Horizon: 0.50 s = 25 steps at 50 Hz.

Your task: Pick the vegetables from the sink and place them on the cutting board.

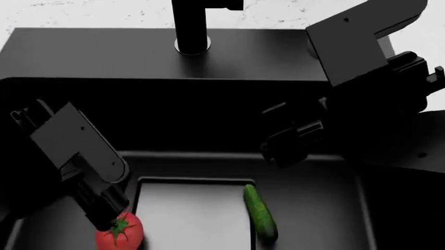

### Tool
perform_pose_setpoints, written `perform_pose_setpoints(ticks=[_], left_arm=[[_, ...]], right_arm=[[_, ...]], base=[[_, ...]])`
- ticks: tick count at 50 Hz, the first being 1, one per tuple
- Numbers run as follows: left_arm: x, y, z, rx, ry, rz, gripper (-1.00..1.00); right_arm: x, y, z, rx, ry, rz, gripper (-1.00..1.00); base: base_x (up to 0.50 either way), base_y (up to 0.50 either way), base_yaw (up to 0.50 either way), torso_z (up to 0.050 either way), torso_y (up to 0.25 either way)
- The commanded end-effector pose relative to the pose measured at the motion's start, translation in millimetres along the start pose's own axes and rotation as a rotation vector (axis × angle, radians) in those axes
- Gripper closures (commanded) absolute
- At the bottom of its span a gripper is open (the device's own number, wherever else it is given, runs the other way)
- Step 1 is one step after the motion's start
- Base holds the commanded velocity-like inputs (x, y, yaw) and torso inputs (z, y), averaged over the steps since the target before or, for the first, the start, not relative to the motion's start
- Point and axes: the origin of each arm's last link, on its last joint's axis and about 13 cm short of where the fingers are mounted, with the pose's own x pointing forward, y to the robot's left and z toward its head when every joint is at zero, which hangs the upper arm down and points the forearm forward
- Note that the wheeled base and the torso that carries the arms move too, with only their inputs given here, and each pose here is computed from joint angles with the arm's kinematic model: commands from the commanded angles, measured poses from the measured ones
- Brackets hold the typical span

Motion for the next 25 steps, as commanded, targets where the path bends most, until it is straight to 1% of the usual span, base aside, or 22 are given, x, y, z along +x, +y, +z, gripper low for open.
perform_pose_setpoints(ticks=[1, 6, 14, 25], left_arm=[[-0.6, -7.4, -2.1, 0.028, 0.016, -0.129, -1.0], [1.4, -12.2, -6.3, 0.016, 0.026, -0.161, -1.0], [3.3, -21.3, -14.1, 0.024, 0.05, -0.212, -1.0], [12.7, -34.9, -27.6, 0.062, 0.127, -0.268, -1.0]], right_arm=[[2.2, 0.5, 1.2, 0.032, -0.01, 0.003, -1.0], [2.2, 0.6, 0.5, 0.033, -0.007, 0.004, -1.0], [4.4, 0.6, -2.0, 0.031, 0.0, 0.007, -1.0], [5.6, 2.1, -5.6, 0.028, 0.009, 0.015, -1.0]], base=[[0.0, 0.0, 0.0, 0.0, 0.0], [0.0, 0.0, 0.0, 0.0, 0.0], [0.0, 0.0, 0.0, 0.0, 0.0], [0.0, 0.0, 0.0, 0.0, 0.0]])
